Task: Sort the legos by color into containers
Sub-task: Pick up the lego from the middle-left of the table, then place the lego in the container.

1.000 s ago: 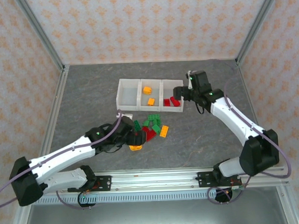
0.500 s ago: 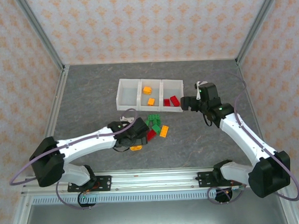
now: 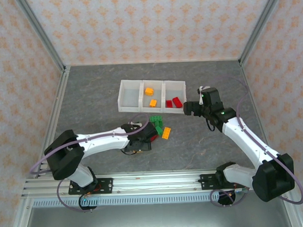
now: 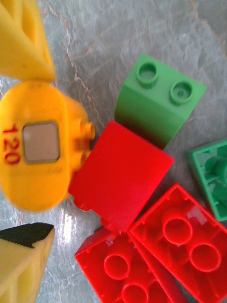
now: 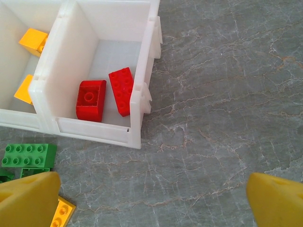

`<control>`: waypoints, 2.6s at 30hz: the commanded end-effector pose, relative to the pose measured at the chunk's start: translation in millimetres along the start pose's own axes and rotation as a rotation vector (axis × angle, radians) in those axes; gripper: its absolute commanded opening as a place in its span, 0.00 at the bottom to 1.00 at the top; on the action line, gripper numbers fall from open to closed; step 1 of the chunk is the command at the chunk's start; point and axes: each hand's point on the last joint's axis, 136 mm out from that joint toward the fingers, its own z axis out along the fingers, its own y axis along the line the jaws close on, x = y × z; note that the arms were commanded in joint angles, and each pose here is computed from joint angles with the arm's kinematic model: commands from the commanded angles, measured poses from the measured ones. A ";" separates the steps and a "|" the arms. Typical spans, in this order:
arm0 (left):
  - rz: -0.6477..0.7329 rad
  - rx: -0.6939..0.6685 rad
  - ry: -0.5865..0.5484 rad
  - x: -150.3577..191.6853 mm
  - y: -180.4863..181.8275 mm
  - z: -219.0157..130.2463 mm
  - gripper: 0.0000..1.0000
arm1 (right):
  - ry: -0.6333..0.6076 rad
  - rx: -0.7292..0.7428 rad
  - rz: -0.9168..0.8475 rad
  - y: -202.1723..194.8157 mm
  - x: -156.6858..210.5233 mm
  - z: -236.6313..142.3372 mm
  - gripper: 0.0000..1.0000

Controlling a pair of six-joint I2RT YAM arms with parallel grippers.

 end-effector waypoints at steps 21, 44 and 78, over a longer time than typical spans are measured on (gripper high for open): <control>-0.028 0.046 0.017 -14.1 -1.7 7.5 0.43 | 0.013 0.079 0.007 -12.7 2.2 7.6 1.00; 0.086 0.000 -0.320 -207.9 -49.1 -98.0 0.40 | -0.326 0.195 0.155 -46.7 -35.5 -88.2 1.00; 0.029 0.297 -0.303 -330.0 -126.4 -24.2 0.77 | -0.461 0.297 0.169 -73.4 -34.4 -148.8 1.00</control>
